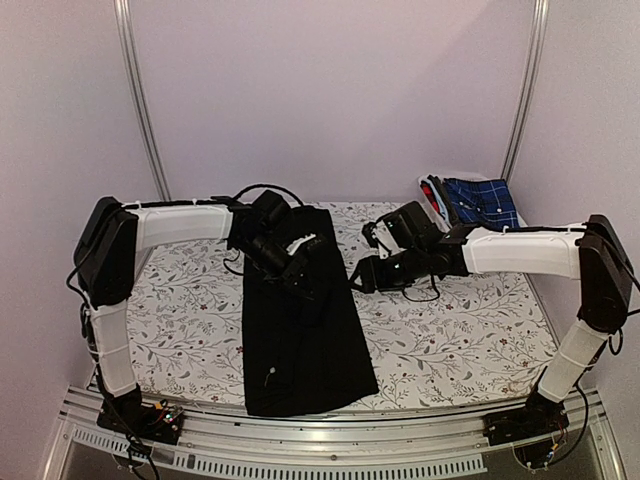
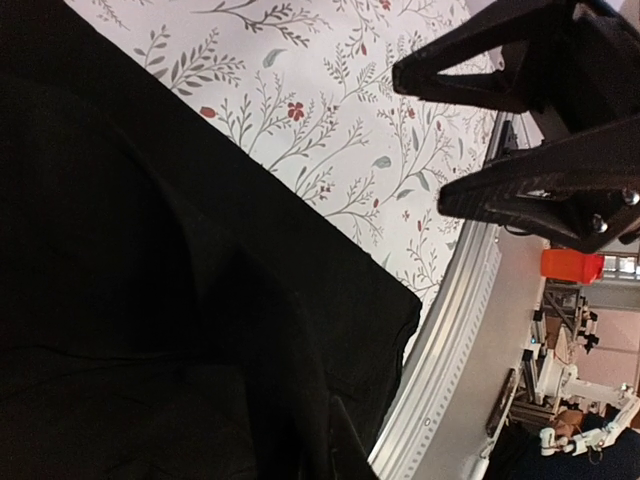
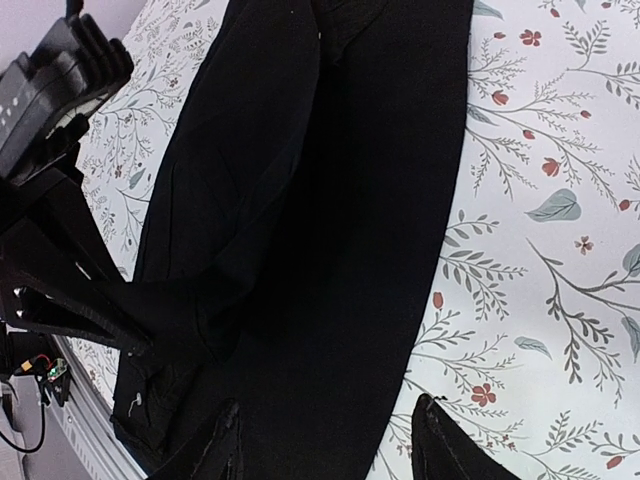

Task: Fold and stack the long sleeve shirts
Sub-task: Fold the 1/3-folded shirt at the center of the board.

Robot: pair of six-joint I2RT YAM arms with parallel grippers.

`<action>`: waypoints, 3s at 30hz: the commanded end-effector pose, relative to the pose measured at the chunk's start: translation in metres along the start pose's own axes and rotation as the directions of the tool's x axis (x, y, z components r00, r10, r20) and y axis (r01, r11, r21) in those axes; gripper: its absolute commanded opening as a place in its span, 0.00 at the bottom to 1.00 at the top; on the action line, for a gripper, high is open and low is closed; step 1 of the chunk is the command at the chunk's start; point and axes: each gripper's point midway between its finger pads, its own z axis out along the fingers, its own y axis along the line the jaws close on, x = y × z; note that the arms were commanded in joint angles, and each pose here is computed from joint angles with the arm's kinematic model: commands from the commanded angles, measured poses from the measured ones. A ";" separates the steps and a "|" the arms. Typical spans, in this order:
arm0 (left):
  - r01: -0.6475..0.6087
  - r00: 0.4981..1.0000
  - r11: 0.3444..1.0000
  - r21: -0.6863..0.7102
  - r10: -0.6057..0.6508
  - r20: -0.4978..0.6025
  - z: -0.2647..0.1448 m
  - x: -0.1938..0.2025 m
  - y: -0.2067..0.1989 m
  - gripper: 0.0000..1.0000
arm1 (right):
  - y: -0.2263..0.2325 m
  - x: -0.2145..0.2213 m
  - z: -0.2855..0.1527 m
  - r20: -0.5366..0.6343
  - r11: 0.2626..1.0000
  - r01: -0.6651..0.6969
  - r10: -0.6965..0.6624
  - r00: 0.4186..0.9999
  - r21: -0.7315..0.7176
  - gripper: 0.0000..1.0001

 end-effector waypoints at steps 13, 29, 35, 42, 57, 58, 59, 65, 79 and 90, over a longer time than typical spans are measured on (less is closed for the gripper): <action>-0.046 0.997 0.999 -0.009 0.046 -0.069 0.029 0.005 -0.015 0.16 | -0.018 0.011 0.009 -0.018 0.999 -0.019 0.019 1.000 0.027 0.56; -0.035 0.987 0.999 -0.012 0.036 0.159 -0.016 -0.026 -0.035 0.68 | -0.028 0.012 -0.003 -0.001 0.997 -0.033 0.033 0.999 0.073 0.62; 0.080 0.949 0.996 -0.038 -0.064 0.310 -0.048 -0.025 -0.022 0.70 | -0.025 0.005 -0.005 0.005 0.997 -0.015 0.014 1.000 0.073 0.66; 0.154 0.919 0.985 -0.082 -0.112 0.378 -0.056 -0.017 -0.009 0.71 | -0.021 -0.002 -0.004 0.013 0.997 0.001 -0.003 1.000 0.082 0.67; 0.462 0.735 0.883 -0.079 -0.332 0.591 -0.110 0.015 0.066 0.69 | -0.007 -0.002 0.014 -0.028 0.996 0.039 -0.037 0.999 0.084 0.66; 0.472 0.726 0.878 -0.079 -0.337 0.600 -0.112 0.017 0.069 0.69 | -0.006 -0.002 0.015 -0.030 0.996 0.043 -0.040 0.999 0.082 0.66; 0.477 0.717 0.876 -0.074 -0.339 0.609 -0.114 0.018 0.071 0.69 | -0.006 -0.001 0.017 -0.035 0.995 0.046 -0.043 0.998 0.085 0.66; 0.517 0.668 0.854 -0.050 -0.367 0.647 -0.121 0.025 0.084 0.69 | 0.005 0.004 0.033 -0.073 0.994 0.068 -0.062 0.995 0.083 0.66; 0.587 0.598 0.809 -0.011 -0.425 0.680 -0.103 0.019 0.123 0.61 | -0.047 0.041 0.046 -0.128 0.977 0.007 0.020 0.992 0.212 0.55; 0.646 0.561 0.763 0.006 -0.481 0.673 -0.081 0.010 0.153 0.53 | -0.048 0.051 0.061 -0.169 0.995 -0.003 0.021 0.985 0.103 0.40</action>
